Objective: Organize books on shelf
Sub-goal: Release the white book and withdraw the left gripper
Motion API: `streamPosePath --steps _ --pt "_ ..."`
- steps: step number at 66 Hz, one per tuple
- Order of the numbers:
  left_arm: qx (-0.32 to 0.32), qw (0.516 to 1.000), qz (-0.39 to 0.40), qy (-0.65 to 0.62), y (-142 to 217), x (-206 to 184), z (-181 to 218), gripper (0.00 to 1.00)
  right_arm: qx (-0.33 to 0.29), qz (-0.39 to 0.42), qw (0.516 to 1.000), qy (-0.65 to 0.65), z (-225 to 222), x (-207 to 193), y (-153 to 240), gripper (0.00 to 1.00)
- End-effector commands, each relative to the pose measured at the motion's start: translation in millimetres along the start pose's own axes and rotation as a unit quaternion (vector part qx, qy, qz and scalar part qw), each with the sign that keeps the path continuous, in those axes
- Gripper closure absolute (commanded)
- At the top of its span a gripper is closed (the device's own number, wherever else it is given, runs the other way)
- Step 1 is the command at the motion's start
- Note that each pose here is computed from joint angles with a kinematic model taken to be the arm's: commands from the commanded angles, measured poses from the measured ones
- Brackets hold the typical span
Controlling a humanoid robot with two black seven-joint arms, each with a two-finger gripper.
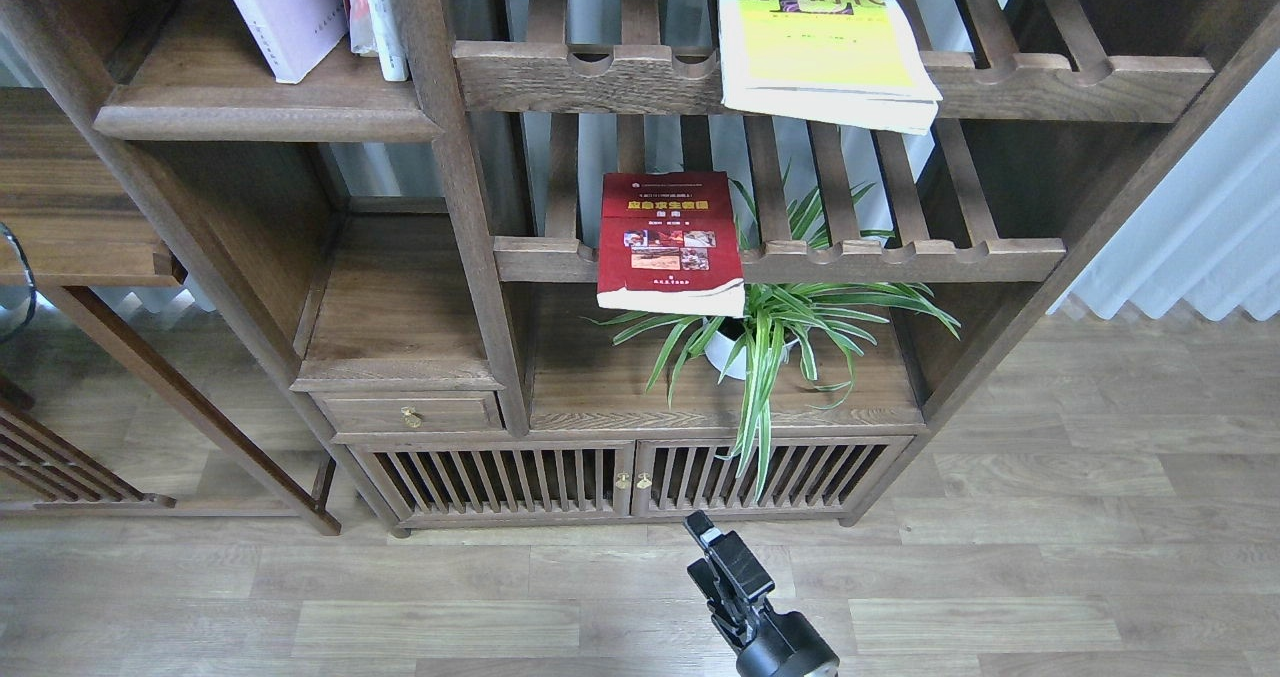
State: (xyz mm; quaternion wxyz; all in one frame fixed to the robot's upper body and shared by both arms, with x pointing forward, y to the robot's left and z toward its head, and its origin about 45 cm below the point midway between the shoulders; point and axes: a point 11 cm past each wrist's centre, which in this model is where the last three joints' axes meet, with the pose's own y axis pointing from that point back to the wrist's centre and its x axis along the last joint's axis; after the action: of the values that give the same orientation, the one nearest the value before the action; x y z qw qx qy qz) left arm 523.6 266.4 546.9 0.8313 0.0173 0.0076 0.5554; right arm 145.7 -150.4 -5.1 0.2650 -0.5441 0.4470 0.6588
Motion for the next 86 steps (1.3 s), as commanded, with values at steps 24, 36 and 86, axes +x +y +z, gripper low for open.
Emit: streamPosePath --steps 24,36,86 --pt "-0.025 0.999 0.033 -0.008 31 6 1 0.04 0.003 0.000 1.000 -0.004 -1 0 0 0.02" --pt "-0.032 0.999 0.031 0.014 50 8 -2 0.03 0.002 0.001 1.000 -0.004 0 0 0 0.02" --pt "0.032 0.995 0.001 0.100 96 9 -129 0.01 0.017 -0.004 1.000 -0.017 -8 -3 -4 0.02"
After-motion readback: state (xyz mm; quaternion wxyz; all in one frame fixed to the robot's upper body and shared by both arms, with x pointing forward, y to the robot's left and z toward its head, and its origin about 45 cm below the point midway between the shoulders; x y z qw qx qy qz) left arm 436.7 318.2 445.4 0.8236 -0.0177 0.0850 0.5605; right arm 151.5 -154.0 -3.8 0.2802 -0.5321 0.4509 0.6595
